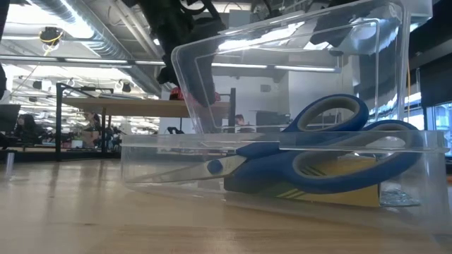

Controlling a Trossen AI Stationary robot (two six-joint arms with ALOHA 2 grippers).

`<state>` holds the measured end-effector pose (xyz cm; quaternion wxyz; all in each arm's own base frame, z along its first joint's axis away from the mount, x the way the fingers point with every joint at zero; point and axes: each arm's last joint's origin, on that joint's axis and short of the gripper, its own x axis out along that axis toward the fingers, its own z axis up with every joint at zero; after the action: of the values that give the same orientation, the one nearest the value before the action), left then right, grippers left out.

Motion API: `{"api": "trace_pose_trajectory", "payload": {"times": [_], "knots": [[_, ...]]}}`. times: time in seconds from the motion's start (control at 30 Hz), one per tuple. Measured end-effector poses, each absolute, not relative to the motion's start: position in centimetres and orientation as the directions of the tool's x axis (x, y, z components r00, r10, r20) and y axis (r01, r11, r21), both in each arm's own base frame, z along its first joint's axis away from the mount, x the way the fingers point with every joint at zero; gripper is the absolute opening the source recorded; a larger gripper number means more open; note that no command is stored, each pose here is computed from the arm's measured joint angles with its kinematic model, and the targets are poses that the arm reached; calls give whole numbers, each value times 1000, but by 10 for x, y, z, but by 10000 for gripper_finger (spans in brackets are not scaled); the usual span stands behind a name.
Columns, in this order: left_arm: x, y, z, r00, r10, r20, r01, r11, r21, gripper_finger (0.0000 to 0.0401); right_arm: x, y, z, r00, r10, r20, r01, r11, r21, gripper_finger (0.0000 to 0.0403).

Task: Pack school essentials
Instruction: Put the pink sticky note into the transparent supply box

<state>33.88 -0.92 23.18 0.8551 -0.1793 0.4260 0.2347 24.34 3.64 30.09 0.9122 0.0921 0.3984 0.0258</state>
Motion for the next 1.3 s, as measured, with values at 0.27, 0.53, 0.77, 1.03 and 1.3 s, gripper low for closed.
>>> {"api": "trace_pose_trajectory", "payload": {"times": [0.27, 0.53, 0.77, 1.03, 1.3], "knots": [[339, -8, 231, 520, 250, -817, -612, 777, -151, 137, 243, 36, 301, 681, 120, -722, 28, 981, 190, 145], [339, -8, 225, 493, 245, -835, -629, 763, -148, 295, 243, 36, 301, 680, 120, -723, 28, 982, 189, 145], [347, -8, 220, 518, 232, -823, -623, 762, -177, 394, 244, 36, 301, 681, 120, -722, 27, 982, 188, 145], [359, -3, 197, 495, 225, -840, -690, 689, -222, 395, 244, 37, 301, 687, 121, -717, 26, 981, 190, 145], [368, -1, 179, 481, 224, -847, -723, 648, -239, 399, 245, 37, 302, 691, 122, -713, 24, 981, 191, 145]]}}
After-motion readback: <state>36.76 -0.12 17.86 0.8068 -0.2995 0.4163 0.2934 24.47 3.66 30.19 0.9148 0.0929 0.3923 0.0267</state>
